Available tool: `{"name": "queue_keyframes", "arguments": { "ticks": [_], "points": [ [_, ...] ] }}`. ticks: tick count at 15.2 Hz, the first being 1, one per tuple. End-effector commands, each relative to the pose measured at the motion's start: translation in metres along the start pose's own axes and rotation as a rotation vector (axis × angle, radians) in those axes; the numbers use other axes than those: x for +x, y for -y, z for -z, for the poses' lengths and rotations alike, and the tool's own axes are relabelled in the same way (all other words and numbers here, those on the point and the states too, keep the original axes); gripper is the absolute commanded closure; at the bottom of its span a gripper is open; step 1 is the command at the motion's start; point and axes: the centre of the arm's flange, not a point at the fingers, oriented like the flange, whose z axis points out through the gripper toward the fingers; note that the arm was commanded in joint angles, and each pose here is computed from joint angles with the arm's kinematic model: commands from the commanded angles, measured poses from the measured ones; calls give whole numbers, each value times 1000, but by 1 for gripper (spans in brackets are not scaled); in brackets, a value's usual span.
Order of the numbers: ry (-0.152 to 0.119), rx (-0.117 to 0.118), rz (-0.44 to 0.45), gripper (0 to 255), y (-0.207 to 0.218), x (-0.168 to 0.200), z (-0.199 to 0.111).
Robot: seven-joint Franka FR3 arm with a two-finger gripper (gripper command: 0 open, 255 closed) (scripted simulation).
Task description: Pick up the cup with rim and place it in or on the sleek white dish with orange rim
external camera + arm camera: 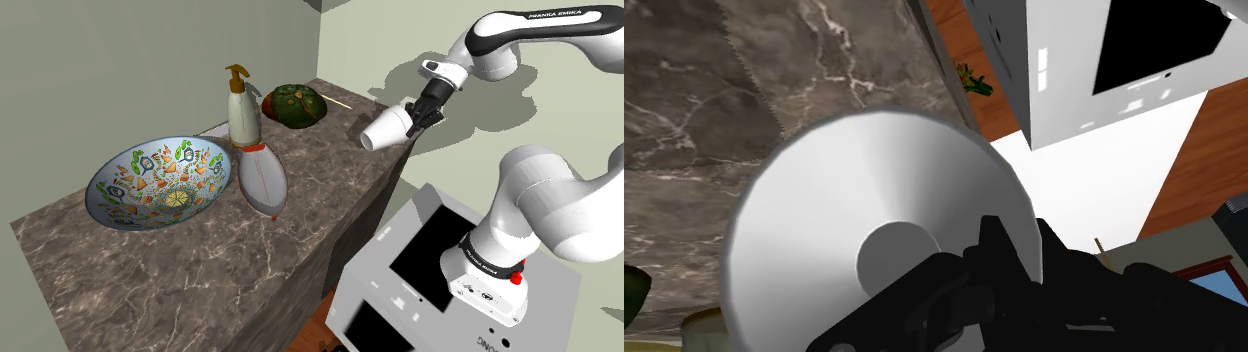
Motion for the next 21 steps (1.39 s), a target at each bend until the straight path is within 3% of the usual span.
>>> {"name": "queue_keyframes", "arguments": {
  "ticks": [1,11,21],
  "points": [
    [0,0,0,255,3,8,7],
    [0,0,0,255,17,42,45],
    [0,0,0,255,15,147,-36]
  ]
}}
